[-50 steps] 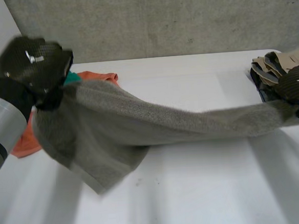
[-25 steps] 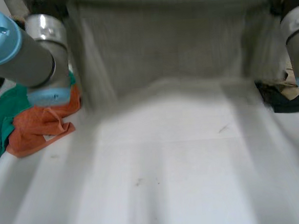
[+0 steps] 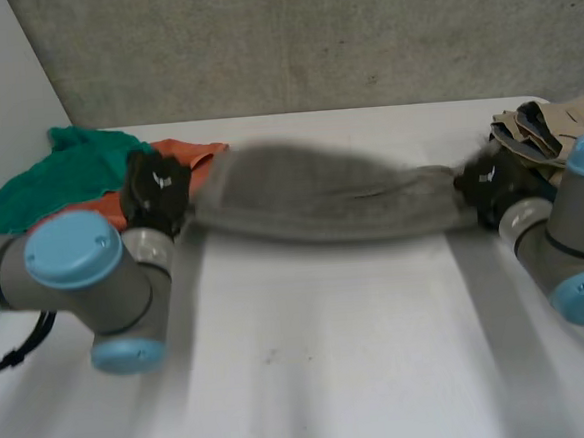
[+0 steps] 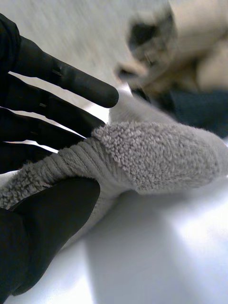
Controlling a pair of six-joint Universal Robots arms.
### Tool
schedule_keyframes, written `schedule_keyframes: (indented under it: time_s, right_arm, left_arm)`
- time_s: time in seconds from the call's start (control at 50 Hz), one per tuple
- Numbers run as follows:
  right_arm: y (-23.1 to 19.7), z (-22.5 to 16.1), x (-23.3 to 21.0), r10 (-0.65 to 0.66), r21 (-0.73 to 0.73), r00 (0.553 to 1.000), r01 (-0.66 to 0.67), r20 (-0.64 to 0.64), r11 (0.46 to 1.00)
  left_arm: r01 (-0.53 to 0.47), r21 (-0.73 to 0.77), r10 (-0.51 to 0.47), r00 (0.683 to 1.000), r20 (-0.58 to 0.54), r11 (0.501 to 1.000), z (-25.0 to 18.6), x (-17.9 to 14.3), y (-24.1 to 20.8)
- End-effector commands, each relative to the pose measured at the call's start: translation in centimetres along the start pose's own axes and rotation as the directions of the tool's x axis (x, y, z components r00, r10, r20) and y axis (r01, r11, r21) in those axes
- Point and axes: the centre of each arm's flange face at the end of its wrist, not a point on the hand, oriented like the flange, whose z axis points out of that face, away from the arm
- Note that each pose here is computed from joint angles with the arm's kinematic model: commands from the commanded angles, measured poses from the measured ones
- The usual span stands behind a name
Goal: Fold the laundry.
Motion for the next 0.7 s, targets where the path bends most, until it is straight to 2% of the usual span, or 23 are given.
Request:
schedule_keyframes:
  time_s: [0.02,0.12,0.22,0.36,0.42,0.48,0.54,0.62,0.7]
  right_arm:
    - [1.3,-3.4,-1.4,0.039,-0.182,0.985,-0.007,0.169,0.983]
    - [0.2,-6.2,-0.7,0.059,-0.229,0.972,-0.006,0.226,0.973]
    - [-1.1,-7.3,1.7,0.078,-0.202,0.978,-0.038,0.192,0.979]
    - [-3.9,-7.4,4.0,0.108,-0.096,0.983,-0.094,0.150,0.991]
    - [-5.0,-7.0,5.2,0.169,-0.069,0.977,-0.161,0.131,0.984]
    - [-5.1,-6.2,6.5,0.243,-0.100,0.960,-0.230,0.137,0.968]
    - [-4.4,-5.0,6.0,0.298,-0.153,0.935,-0.271,0.194,0.950]
    - [-3.4,-3.3,5.0,0.386,-0.235,0.882,-0.328,0.272,0.915]
    - [-2.2,-2.3,4.0,0.415,-0.288,0.859,-0.333,0.301,0.898]
  left_arm:
    - [-0.047,-0.133,0.029,0.991,-0.132,0.990,-5.2,-0.2,0.9]
    - [-0.062,-0.188,0.025,0.981,-0.193,0.980,-8.0,-1.4,0.0]
    - [-0.051,-0.182,0.016,0.983,-0.184,0.982,-9.0,-3.6,-2.0]
    - [-0.012,-0.106,0.001,0.994,-0.111,0.994,-7.2,-6.1,-4.5]
    - [0.022,-0.095,-0.032,0.993,-0.110,0.995,-5.9,-6.6,-4.5]
    - [0.055,-0.129,-0.071,0.991,-0.118,0.990,-4.4,-6.7,-3.2]
    - [0.106,-0.204,-0.139,0.978,-0.153,0.973,-2.8,-6.4,-1.1]
    - [0.144,-0.334,-0.229,0.946,-0.228,0.931,-1.8,-5.2,1.1]
    - [0.145,-0.483,-0.306,0.913,-0.272,0.864,-0.8,-4.4,4.2]
